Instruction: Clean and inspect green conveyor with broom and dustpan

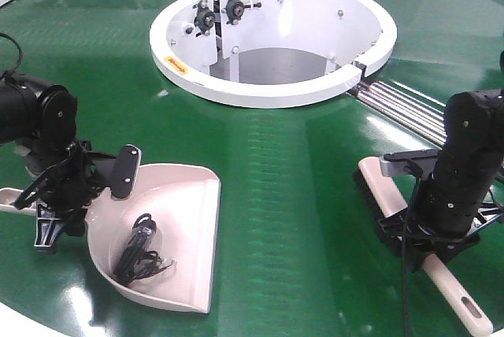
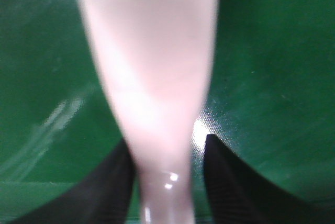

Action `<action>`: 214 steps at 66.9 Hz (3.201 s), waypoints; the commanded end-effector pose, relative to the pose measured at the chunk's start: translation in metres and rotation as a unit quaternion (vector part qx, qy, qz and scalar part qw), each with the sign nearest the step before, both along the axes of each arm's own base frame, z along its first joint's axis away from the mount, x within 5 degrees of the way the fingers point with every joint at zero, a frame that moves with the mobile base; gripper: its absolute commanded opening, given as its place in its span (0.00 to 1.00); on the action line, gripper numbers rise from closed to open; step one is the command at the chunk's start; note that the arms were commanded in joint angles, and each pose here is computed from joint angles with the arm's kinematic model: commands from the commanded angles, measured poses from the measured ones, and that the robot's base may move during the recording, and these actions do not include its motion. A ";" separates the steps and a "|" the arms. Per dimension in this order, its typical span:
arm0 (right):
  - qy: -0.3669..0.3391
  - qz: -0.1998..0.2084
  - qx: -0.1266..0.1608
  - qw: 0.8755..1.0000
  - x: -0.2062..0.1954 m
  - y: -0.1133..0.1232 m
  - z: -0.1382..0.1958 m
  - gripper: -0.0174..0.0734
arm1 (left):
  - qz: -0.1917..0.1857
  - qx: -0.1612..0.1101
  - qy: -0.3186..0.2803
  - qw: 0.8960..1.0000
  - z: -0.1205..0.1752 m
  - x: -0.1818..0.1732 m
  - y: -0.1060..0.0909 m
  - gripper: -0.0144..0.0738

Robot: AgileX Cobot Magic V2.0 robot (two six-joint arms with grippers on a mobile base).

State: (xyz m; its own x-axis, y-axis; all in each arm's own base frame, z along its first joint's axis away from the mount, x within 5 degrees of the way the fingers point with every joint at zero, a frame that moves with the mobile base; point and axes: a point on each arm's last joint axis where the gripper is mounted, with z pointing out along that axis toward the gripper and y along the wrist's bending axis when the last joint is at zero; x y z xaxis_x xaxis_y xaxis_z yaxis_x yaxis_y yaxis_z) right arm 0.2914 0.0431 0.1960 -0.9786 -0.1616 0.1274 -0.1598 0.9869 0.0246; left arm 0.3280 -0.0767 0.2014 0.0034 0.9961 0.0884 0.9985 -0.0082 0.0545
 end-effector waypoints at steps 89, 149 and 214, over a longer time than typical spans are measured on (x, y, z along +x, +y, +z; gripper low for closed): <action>-0.562 0.005 0.066 0.825 -0.131 -0.021 0.225 0.79 | 0.318 -0.360 -0.278 0.832 0.214 -0.125 0.009 0.65; -0.773 0.012 0.079 0.629 -0.257 -0.038 0.074 0.79 | 0.385 -0.562 -0.419 0.600 0.061 -0.242 0.050 0.63; -0.757 0.007 0.085 0.647 -0.254 -0.038 0.070 0.18 | 0.384 -0.550 -0.411 0.617 0.053 -0.242 0.049 0.15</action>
